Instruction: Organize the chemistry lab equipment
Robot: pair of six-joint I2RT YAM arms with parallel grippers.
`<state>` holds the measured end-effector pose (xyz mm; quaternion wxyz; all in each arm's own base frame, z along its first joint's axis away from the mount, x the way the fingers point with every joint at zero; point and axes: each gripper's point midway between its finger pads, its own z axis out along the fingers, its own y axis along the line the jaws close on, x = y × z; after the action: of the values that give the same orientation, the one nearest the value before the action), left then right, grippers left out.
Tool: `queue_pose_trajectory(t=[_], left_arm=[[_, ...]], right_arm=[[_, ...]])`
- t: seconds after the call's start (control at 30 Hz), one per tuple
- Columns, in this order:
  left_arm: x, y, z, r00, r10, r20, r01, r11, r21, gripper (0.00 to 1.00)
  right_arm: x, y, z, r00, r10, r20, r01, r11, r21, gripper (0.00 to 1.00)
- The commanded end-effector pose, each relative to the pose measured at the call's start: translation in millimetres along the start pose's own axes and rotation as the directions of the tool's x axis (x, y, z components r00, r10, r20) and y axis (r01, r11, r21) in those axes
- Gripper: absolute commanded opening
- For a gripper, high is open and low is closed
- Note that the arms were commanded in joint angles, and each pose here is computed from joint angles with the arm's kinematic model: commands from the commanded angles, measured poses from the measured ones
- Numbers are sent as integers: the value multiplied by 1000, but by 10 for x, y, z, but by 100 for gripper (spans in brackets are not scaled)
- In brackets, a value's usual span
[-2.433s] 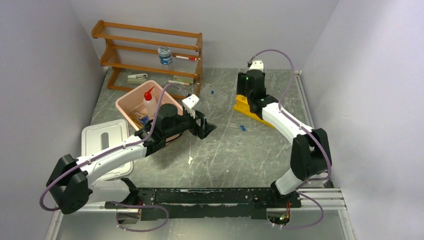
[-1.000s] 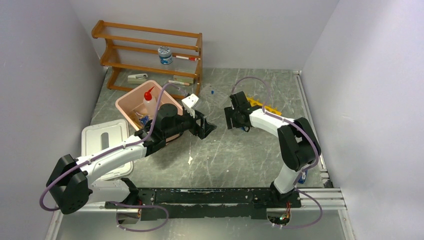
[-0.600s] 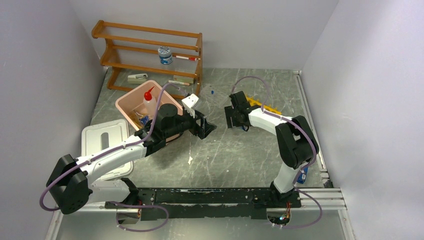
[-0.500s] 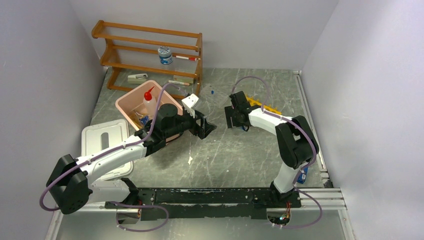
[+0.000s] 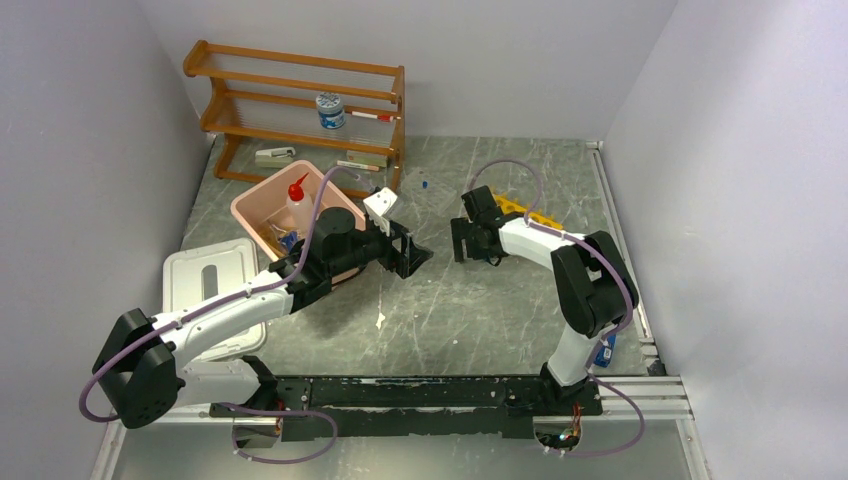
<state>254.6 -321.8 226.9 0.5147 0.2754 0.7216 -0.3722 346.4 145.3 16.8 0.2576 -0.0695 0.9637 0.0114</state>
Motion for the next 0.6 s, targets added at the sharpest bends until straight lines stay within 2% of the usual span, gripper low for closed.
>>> queue_pose_trajectory(t=[0.0,0.2,0.4,0.57], left_arm=[[-106,-44,12,999,6,32,-7,1000,27,86],[-114,-44,7,999,7,35,-8,1000,26,86],[-111,-54,17,999,4,35,-5,999,33,85],[-104,-49,12,999,2,35,-3,1000,30,85]], right_arm=[[71,69,-4,1000,11,-16,-12,999,-51,80],[139,113,-55,999,-22,-25,19,995,-97,74],[204,189,-51,994,-103,-42,96,984,-152,52],[249,224,-22,984,-170,-46,162,976,-143,50]])
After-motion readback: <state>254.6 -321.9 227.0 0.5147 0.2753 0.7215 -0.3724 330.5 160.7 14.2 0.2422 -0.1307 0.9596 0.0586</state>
